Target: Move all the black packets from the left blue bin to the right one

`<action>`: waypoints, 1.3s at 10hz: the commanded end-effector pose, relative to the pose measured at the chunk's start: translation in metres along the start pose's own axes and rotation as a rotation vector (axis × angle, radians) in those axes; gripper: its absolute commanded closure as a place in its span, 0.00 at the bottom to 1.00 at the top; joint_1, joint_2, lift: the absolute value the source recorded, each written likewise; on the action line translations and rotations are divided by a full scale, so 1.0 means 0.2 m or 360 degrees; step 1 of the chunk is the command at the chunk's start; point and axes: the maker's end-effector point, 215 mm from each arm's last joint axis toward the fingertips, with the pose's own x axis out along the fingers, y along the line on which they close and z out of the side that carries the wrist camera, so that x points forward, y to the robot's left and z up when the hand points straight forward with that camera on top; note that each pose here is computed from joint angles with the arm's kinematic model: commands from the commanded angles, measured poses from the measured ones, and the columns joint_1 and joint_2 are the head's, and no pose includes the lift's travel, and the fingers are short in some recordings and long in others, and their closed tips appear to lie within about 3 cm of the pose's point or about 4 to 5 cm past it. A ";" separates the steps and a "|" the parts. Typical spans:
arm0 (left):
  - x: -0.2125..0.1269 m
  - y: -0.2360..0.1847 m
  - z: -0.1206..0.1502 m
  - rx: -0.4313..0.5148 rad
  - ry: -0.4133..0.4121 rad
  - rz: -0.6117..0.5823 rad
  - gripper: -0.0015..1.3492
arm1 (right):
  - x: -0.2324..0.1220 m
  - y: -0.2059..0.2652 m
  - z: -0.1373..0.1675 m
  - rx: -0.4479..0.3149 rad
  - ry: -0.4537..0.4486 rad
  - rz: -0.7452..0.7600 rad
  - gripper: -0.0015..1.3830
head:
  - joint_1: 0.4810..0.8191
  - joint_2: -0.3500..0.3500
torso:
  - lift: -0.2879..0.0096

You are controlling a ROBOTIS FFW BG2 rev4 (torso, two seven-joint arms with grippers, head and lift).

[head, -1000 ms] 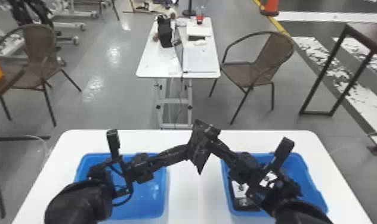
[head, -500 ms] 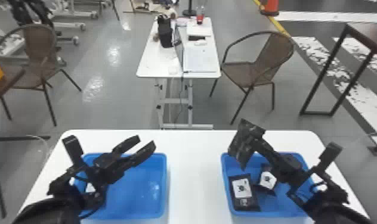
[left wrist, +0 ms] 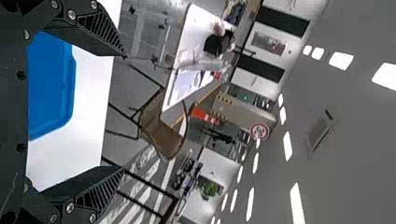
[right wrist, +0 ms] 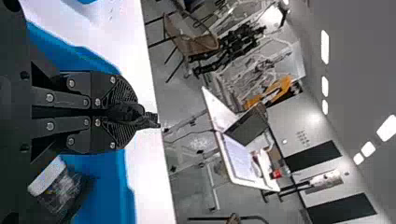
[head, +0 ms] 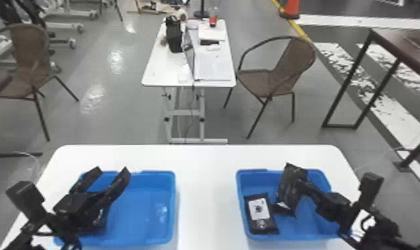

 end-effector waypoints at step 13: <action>-0.15 0.63 -0.55 0.0119 0.0803 0.0546 0.13 | -0.21 0.20 0.11 -0.0094 -0.0352 -0.0247 0.19 | 0.63 0.55 | 0.97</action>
